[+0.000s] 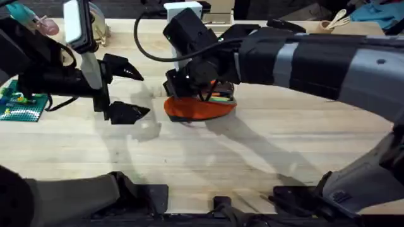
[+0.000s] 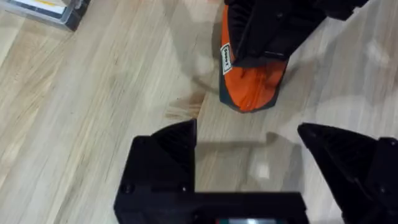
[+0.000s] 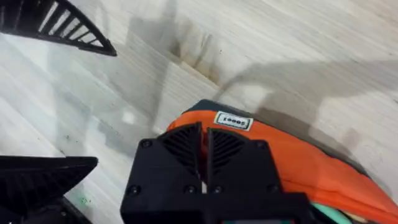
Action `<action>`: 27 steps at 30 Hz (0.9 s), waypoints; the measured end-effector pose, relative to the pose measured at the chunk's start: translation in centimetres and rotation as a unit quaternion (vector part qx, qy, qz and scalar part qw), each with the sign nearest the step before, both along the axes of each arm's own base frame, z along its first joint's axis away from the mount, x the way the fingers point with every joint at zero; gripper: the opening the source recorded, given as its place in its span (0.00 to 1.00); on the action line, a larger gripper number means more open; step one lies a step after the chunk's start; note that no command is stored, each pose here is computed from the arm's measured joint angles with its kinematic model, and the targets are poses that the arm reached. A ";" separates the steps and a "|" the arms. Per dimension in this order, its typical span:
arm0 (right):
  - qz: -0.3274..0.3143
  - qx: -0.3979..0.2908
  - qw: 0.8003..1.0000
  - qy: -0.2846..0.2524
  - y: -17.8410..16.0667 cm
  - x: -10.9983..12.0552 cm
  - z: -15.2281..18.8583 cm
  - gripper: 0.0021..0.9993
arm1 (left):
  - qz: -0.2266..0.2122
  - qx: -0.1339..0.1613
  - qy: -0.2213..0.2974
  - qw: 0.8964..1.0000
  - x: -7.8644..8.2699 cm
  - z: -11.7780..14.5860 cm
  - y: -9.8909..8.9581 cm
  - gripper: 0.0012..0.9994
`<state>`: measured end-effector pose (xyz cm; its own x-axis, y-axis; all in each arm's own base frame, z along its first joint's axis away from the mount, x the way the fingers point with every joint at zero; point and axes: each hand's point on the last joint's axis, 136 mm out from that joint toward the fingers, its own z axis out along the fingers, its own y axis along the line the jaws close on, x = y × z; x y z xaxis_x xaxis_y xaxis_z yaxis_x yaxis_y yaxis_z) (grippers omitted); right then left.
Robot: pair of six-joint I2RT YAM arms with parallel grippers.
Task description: Unzip the bag, pick up the pens from the table one at a time and place them inside, then zip the bag closed.
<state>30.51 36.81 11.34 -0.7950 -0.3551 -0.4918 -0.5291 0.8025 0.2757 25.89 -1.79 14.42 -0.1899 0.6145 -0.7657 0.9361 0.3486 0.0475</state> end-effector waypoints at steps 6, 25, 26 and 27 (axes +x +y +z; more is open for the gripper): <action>0.000 0.002 1.000 -0.002 0.1 0.1 0.1 0.03 | 0.000 0.000 0.000 1.000 0.0 0.0 0.0 1.00; -0.030 0.046 0.997 -0.045 -0.9 3.2 3.6 0.03 | 0.002 -0.008 -0.003 1.000 0.1 0.2 -0.2 0.99; -0.030 0.046 0.997 -0.045 -0.9 3.2 3.6 0.03 | 0.002 -0.011 -0.004 1.000 0.1 0.3 -0.2 0.99; -0.031 0.047 0.997 -0.045 -1.0 3.2 3.6 0.03 | 0.002 -0.014 -0.005 1.000 0.2 0.4 -0.3 0.99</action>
<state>33.70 35.86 14.93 -0.7652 -0.2569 -0.5903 -0.5058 0.8072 0.3044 26.09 -2.07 14.79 -0.1852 0.5911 -0.7850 0.9339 0.3545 0.0467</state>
